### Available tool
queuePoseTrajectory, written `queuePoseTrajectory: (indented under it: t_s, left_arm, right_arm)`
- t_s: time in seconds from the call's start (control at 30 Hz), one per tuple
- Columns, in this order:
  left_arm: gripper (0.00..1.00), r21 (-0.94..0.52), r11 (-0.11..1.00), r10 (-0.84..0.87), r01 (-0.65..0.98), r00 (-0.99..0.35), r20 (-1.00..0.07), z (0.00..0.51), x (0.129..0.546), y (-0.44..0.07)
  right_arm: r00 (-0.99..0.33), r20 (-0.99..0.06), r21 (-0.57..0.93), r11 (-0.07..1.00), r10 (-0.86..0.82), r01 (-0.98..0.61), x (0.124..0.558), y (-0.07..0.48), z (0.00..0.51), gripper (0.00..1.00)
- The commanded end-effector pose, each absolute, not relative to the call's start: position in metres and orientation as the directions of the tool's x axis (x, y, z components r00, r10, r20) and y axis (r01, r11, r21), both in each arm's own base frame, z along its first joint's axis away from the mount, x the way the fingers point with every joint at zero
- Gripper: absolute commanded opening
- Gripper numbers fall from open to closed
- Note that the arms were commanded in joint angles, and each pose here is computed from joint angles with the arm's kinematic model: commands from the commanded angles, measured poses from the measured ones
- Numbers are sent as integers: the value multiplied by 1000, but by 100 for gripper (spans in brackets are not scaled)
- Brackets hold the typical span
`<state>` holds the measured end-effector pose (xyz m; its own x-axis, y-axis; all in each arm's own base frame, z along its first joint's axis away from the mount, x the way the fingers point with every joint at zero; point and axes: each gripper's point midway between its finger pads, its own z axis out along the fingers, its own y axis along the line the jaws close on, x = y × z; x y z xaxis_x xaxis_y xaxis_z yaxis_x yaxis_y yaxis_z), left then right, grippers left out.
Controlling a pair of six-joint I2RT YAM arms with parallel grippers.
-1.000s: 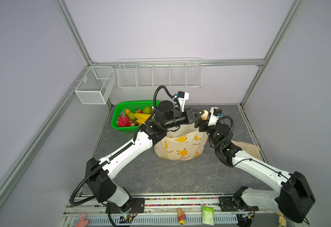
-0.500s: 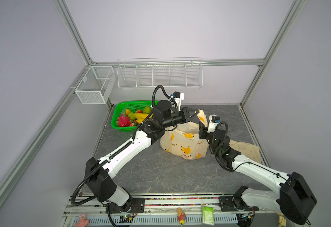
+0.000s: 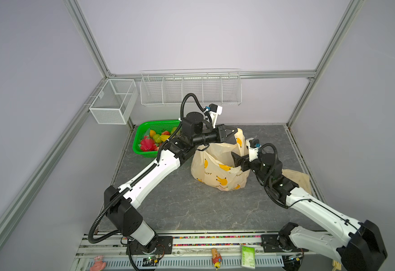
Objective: Place the fake fruits into the plastic bag and tie a complex knot
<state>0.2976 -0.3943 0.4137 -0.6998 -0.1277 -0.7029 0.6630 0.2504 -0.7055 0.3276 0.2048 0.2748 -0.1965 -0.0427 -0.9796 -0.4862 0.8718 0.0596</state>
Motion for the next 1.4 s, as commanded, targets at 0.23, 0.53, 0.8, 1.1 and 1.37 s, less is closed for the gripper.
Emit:
queuePoseTrajectory:
  t_s: [0.23, 0.53, 0.8, 1.1, 1.37]
  left_arm:
    - [0, -680, 213, -113, 701, -674, -730, 427, 295, -396]
    - [0, -680, 197, -102, 707, -675, -731, 430, 291, -396]
    - [0, -676, 187, -98, 712, -671, -734, 434, 288, -394]
    - [0, -686, 182, -112, 705, -678, -727, 433, 289, -393]
    - [0, -697, 181, -109, 694, -690, -715, 426, 290, -394]
  right_arm:
    - [-116, -974, -42, 664, -193, -747, 301, 217, 331, 89]
    - [-89, -973, 4, 370, -213, -929, 301, 229, 344, 91]
    - [-183, -969, 131, 281, -168, -951, 319, 233, 316, 38]
    - [-291, -947, 225, 363, -136, -904, 328, 228, 260, 13]
    - [-275, -955, 195, 471, -107, -860, 335, 218, 277, 32]
